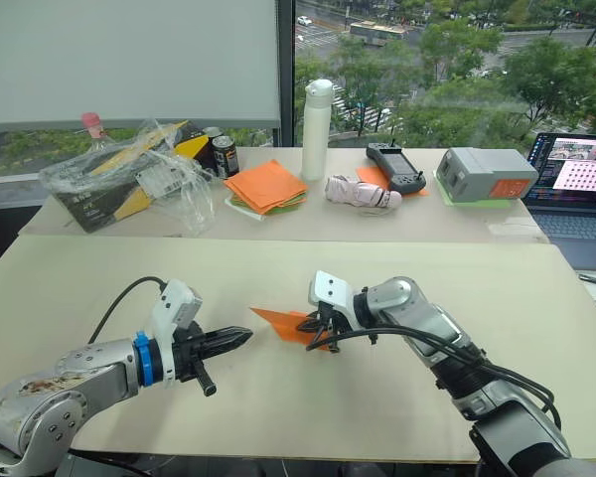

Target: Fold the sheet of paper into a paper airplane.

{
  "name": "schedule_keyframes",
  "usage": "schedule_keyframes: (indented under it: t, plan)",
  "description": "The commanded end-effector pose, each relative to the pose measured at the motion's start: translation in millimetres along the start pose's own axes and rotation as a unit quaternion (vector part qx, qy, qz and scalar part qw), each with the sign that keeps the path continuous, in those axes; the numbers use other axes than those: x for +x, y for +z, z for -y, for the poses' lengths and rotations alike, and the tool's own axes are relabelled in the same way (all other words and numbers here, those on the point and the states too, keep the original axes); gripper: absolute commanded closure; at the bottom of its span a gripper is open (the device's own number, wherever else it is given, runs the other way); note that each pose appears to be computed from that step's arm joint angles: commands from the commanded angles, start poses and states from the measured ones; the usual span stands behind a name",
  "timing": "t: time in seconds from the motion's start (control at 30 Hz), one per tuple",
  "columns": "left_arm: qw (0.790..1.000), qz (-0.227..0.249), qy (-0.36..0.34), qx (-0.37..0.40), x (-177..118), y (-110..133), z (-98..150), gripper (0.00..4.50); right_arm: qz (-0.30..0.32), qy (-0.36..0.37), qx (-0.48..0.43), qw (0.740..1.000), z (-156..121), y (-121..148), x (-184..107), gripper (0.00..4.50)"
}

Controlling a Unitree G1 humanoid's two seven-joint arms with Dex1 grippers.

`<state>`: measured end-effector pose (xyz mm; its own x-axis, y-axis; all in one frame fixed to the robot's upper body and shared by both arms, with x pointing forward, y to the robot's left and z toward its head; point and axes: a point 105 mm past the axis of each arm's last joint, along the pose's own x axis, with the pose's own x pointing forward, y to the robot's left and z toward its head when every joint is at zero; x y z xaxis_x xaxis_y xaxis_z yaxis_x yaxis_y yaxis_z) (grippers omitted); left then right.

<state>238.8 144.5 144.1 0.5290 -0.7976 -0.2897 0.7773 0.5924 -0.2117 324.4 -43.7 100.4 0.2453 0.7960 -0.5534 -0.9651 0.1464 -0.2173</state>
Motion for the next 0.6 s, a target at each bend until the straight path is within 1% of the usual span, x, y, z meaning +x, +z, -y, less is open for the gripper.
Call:
schedule_keyframes:
  t: [0.03,0.13,0.37,0.43,0.5,0.6]
  plan:
    - [1.0,0.011,-0.001,0.012,1,5,0,4.5,0.0,-0.052,0.025,0.998,11,-4,-19,4.49]
    - [1.0,0.011,-0.004,0.012,2,5,0,4.5,0.001,-0.084,0.048,0.995,15,-6,-32,4.49]
    - [1.0,0.01,-0.01,0.009,6,5,-3,4.5,0.002,-0.2,0.112,0.973,30,-14,-80,4.49]
    - [1.0,0.011,-0.014,0.01,8,5,-3,4.5,-0.004,-0.245,0.129,0.961,36,-20,-99,4.49]
    - [1.0,0.013,-0.023,0.012,11,6,-3,4.5,-0.007,-0.298,0.157,0.941,43,-30,-121,4.49]
    - [0.999,0.015,-0.029,0.012,15,6,-3,4.5,-0.015,-0.365,0.193,0.911,50,-46,-144,4.49]
